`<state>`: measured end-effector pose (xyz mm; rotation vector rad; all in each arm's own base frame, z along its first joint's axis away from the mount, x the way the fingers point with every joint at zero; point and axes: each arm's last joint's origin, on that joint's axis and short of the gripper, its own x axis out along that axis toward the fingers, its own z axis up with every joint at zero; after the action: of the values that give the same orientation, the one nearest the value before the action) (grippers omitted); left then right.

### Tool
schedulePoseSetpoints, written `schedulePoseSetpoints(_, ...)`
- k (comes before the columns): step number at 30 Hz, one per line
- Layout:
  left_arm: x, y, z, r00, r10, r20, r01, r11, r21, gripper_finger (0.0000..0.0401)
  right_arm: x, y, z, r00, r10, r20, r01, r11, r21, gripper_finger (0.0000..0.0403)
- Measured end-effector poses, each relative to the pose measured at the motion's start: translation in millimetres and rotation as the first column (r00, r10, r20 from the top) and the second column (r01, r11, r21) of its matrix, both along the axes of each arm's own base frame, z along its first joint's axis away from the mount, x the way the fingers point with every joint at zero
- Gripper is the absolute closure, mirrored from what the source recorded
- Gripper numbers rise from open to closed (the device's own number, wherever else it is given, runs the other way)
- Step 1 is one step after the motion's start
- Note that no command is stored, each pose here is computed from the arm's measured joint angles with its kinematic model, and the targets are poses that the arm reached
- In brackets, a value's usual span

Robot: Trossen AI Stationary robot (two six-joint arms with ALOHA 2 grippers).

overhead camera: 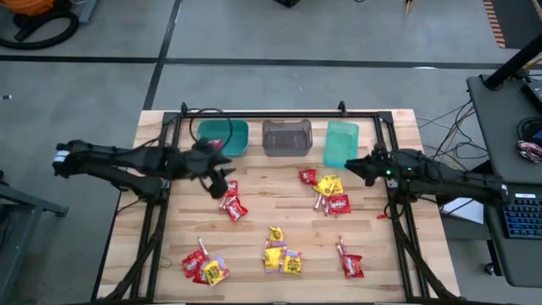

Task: Sort candy
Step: Put the yellow candy into the light green bin

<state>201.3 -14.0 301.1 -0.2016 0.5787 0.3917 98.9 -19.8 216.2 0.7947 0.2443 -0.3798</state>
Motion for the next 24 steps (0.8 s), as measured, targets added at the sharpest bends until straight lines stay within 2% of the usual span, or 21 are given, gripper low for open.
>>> schedulePoseSetpoints(3, -2, -19, 1, 0.999, -0.022, 0.041, 0.025, 0.998, -0.054, 0.0266, 3, 1, 2, 0.972, 0.018, -0.236, -0.009, 0.999, 0.036, 0.0230)
schedulePoseSetpoints(7, -4, -42, -6, 0.996, -0.062, 0.067, 0.065, 0.997, -0.043, 0.0273, 19, 3, -3, 0.856, 0.127, -0.501, -0.162, 0.986, -0.027, 0.0230)
schedulePoseSetpoints(11, -3, -59, -13, 0.987, -0.117, 0.110, 0.123, 0.991, -0.050, 0.0280, 38, 9, -5, 0.786, 0.212, -0.580, -0.321, 0.943, -0.091, 0.0230)
schedulePoseSetpoints(13, -2, -64, -14, 0.982, -0.143, 0.123, 0.150, 0.988, -0.044, 0.0284, 46, 12, -9, 0.751, 0.194, -0.632, -0.345, 0.930, -0.125, 0.0230)
schedulePoseSetpoints(18, 1, -70, -16, 0.977, -0.166, 0.133, 0.173, 0.984, -0.037, 0.0293, 73, 23, -20, 0.723, 0.220, -0.655, -0.408, 0.901, -0.148, 0.0230)
schedulePoseSetpoints(21, 3, -69, -17, 0.983, -0.107, 0.150, 0.114, 0.993, -0.039, 0.0295, 89, 31, -27, 0.718, 0.182, -0.672, -0.416, 0.887, -0.204, 0.0230)
schedulePoseSetpoints(24, 5, -69, -20, 0.987, -0.052, 0.155, 0.056, 0.998, -0.020, 0.0295, 100, 37, -38, 0.672, 0.147, -0.725, -0.425, 0.879, -0.216, 0.0229)
